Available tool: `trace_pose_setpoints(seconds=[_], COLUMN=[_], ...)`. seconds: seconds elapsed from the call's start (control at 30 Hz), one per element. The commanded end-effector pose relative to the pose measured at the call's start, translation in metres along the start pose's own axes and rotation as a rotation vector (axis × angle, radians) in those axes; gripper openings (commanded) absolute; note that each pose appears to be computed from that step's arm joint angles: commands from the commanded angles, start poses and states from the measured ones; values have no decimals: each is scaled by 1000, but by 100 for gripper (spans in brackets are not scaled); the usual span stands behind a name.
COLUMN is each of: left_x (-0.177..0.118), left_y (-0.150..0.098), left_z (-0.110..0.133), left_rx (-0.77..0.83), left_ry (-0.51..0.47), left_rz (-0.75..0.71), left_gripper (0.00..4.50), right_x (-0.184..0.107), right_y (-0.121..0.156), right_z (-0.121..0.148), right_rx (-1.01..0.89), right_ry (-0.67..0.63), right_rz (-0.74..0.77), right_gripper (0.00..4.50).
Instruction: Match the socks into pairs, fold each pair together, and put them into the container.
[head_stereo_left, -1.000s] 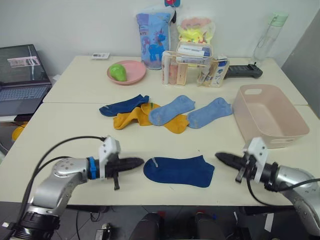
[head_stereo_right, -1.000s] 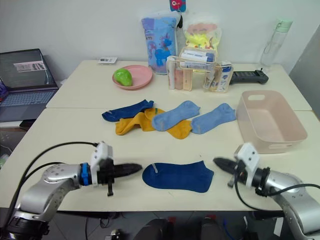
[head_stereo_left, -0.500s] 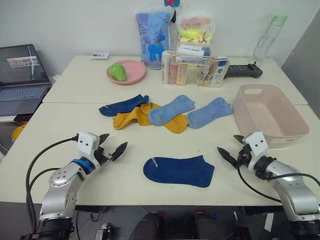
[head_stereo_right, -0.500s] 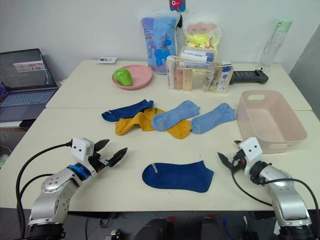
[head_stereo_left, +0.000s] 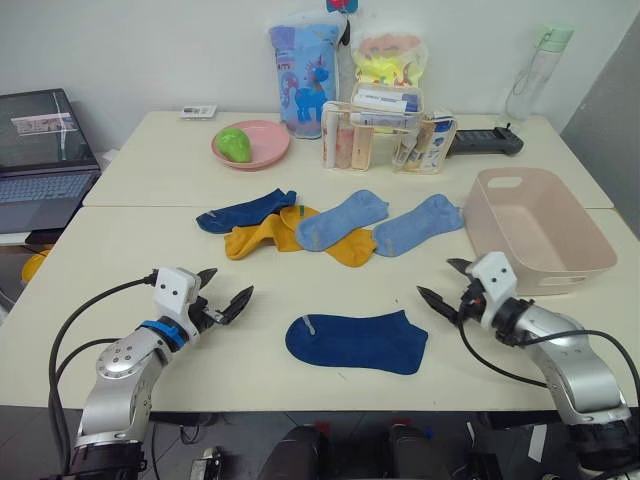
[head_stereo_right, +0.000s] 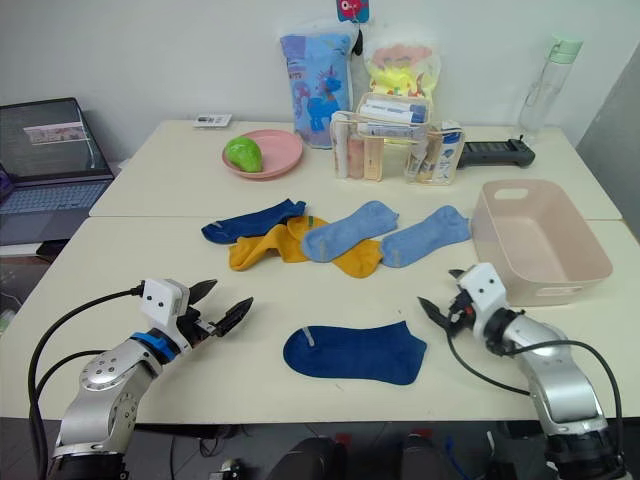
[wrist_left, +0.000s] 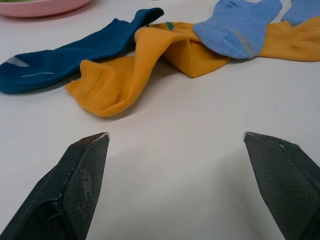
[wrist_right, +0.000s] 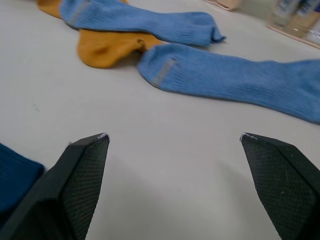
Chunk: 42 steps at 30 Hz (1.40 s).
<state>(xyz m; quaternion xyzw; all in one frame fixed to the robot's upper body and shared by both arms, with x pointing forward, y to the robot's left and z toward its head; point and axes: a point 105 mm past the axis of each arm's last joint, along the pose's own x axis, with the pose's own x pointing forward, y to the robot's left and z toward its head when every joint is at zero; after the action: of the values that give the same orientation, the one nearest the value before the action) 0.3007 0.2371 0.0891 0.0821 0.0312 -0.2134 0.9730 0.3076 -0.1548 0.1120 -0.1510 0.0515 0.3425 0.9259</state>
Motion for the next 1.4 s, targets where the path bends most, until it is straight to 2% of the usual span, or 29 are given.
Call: trace_pose_setpoints(seconds=[0.03,0.17,0.23,0.43,0.67,0.87,0.97,1.13,1.3,1.4], left_x=[-5,-11,-12,-5,35,83,102,116,122,123], left_y=[-3,-6,-7,-6,11,43,55,70,73,83], left_z=[14,12,11,20,65,81,79,67,51,45], left_rx=[44,25,19,46,93,158,207,244,234,198], left_ry=[-64,-72,-73,-81,-143,-78,-13,68,150,187], left_rz=[41,104,119,123,82,124,135,160,153,221], left_gripper=[447,447,447,447,447,447,447,447,447,447], right_x=[10,27,33,37,36,36,33,31,30,29], right_y=[17,37,44,46,44,41,39,43,44,44], right_z=[43,89,102,98,96,100,97,96,96,96], right_rx=[-58,-66,-65,-65,-66,-73,-73,-72,-69,-71], right_ry=[-102,-207,-233,-216,-211,-218,-208,-201,-201,-196], right_rz=[131,255,288,283,251,213,191,184,175,170], right_gripper=[450,450,450,450,450,450,450,450,450,450])
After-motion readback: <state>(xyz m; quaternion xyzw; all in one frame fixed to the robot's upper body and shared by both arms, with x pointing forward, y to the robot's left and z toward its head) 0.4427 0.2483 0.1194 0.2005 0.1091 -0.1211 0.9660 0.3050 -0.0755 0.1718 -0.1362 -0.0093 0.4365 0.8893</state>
